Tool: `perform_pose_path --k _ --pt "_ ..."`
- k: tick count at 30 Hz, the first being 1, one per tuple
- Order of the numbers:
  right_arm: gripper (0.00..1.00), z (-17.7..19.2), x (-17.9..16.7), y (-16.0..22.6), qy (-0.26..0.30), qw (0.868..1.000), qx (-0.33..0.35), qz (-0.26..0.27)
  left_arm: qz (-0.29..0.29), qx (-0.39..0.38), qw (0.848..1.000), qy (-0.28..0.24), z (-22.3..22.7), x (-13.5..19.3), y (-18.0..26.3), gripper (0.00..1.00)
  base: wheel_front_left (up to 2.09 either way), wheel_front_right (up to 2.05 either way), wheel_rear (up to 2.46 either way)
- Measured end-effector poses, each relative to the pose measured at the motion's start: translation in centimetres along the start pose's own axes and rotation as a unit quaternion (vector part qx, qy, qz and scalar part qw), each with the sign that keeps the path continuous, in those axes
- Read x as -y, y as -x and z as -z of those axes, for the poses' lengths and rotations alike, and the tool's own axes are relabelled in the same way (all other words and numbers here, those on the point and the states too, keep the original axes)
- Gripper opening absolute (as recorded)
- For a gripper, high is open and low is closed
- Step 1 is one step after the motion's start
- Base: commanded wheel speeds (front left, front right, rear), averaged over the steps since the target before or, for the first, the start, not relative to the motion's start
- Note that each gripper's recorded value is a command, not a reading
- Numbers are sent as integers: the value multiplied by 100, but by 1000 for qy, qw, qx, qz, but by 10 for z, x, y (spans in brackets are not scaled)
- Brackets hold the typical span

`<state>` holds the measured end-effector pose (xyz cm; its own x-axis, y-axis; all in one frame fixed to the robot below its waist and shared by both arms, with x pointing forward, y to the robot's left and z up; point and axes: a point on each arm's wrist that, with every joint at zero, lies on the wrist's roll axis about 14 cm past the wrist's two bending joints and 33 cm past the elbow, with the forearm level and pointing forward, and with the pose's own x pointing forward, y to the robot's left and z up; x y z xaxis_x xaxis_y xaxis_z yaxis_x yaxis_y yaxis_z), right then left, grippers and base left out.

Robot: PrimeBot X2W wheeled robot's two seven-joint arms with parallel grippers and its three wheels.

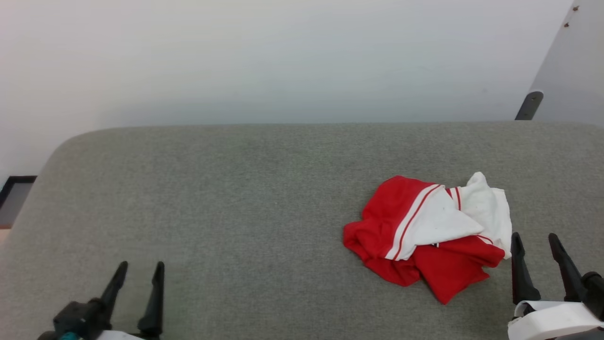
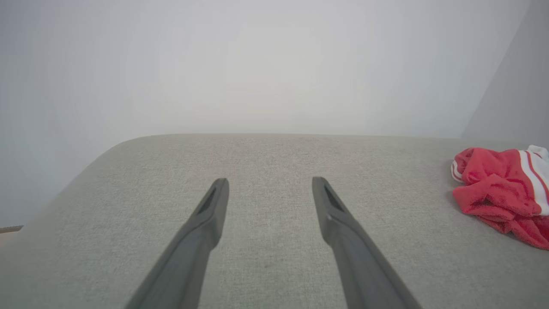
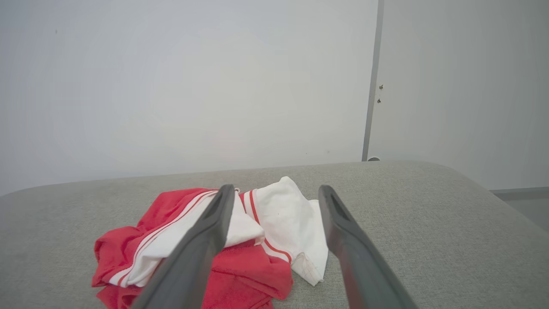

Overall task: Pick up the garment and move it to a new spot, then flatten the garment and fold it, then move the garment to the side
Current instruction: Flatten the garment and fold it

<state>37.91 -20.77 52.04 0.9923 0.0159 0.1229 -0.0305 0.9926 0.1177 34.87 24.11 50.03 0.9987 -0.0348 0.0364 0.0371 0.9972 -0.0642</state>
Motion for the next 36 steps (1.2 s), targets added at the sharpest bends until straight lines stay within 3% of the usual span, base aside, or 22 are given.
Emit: perform_pose_path --k 4,9,11,14,17,21,27,36 --pt "100 -2 3 1 -2 1000 3 7 35 -8 999 13 7 25 -7 100 0 0 0" --pt "100 -1 8 1 -10 1000 3 21 185 -39 982 -20 -1 102 -43 100 0 0 0" --pt "100 2 12 3 -14 999 0 30 246 -77 965 -36 3 133 -53 100 0 0 0" --pt "100 2 18 2 -20 999 2 43 345 -176 918 -82 26 182 -50 100 0 0 0" --pt "100 2 25 1 -23 998 3 58 414 -204 878 -130 19 218 -61 100 0 0 0" --pt "100 4 39 6 -26 996 1 83 479 -208 840 -147 10 267 -71 100 0 0 0" --pt "100 5 62 18 -31 992 -2 122 531 -233 797 -169 27 310 -79 100 0 0 0" --pt "100 10 92 44 -31 984 -15 177 564 -247 770 -170 48 344 -91 100 0 0 0"
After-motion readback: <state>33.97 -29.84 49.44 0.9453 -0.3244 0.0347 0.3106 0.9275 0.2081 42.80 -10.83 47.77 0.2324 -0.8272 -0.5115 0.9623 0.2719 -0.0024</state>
